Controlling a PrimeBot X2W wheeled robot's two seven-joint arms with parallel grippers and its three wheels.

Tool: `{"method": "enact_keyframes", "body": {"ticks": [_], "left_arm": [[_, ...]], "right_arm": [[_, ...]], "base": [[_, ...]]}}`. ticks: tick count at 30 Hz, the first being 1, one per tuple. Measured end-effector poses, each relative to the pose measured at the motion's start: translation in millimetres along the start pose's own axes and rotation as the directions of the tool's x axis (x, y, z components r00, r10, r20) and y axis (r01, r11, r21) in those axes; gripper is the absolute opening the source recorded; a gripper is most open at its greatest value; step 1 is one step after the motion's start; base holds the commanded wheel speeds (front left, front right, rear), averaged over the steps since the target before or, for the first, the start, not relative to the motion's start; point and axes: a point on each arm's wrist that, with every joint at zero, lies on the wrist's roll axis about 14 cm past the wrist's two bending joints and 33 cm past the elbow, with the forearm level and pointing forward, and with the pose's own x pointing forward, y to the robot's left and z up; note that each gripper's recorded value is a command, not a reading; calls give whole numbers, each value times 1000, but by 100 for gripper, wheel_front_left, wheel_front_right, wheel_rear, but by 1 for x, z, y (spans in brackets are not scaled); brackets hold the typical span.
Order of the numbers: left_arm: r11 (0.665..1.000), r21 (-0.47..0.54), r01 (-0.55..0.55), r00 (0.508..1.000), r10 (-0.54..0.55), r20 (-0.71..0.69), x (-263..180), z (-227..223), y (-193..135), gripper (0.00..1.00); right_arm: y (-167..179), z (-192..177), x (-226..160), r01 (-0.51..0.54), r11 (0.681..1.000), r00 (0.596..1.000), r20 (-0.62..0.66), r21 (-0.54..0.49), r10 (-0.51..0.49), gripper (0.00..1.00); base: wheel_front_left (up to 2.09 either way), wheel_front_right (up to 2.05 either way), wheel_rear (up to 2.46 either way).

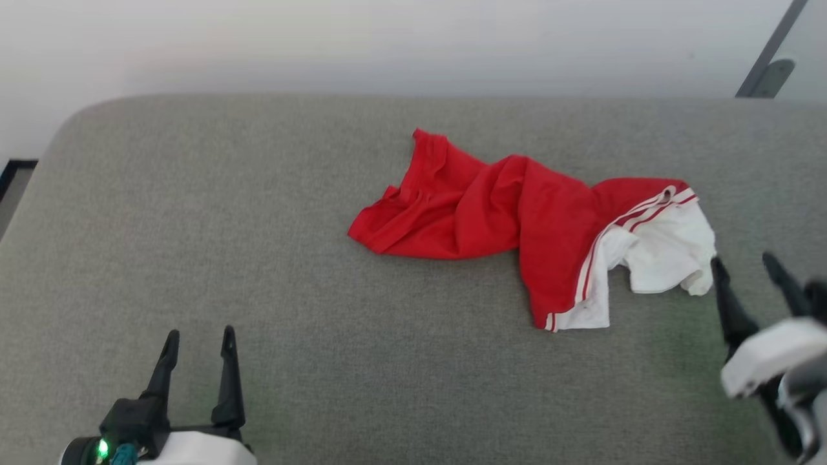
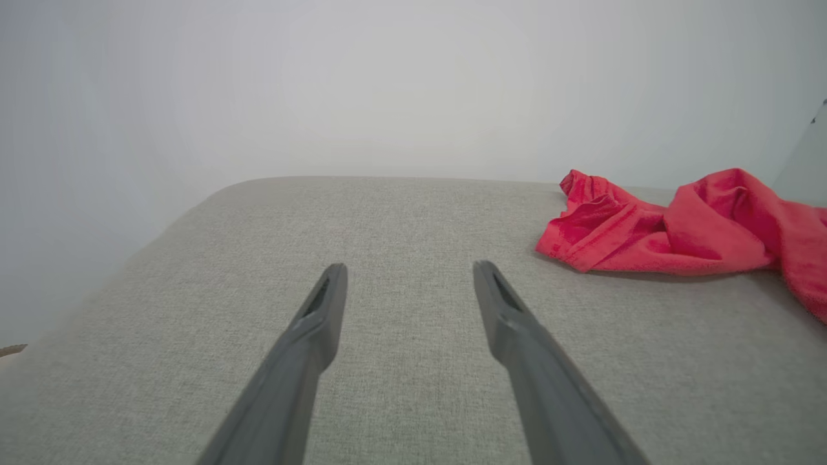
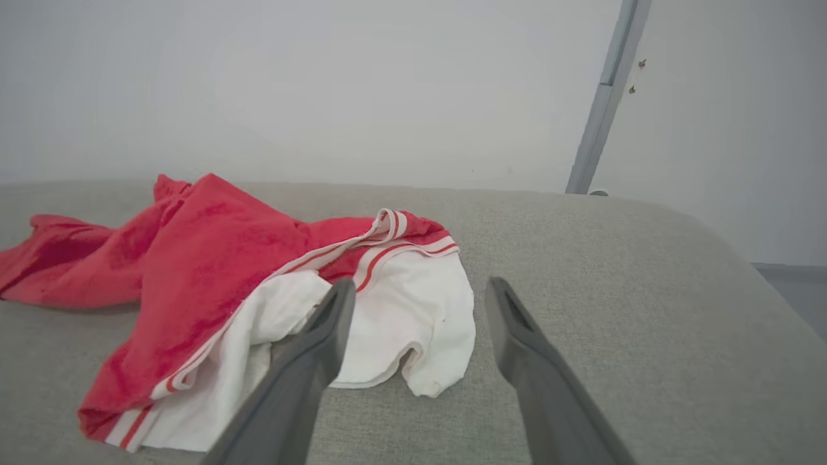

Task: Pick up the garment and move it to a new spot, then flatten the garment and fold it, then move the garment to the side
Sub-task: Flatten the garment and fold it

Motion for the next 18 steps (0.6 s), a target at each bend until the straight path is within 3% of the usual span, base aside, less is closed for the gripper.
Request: {"method": "enact_keyframes", "body": {"ticks": [4,8,12,18], "left_arm": [[1000,-5,0,1000,0,-10,6,-4,-2,100],[1000,-9,-6,1000,5,-20,13,-7,-2,100],[1000,-16,-21,999,20,-41,15,-14,1,100],[998,-39,-51,996,48,-76,19,-25,4,100]], "right_arm": [[-1,-2,26,-81,988,987,-148,-129,62,100],[-11,-10,48,-124,977,944,-323,-175,62,100],[-21,-38,53,-176,963,844,-535,-203,41,100],[-23,-73,64,-194,971,712,-701,-138,43,100]], "base": [[0,0,0],[0,0,0],[0,0,0],[0,0,0]]}}
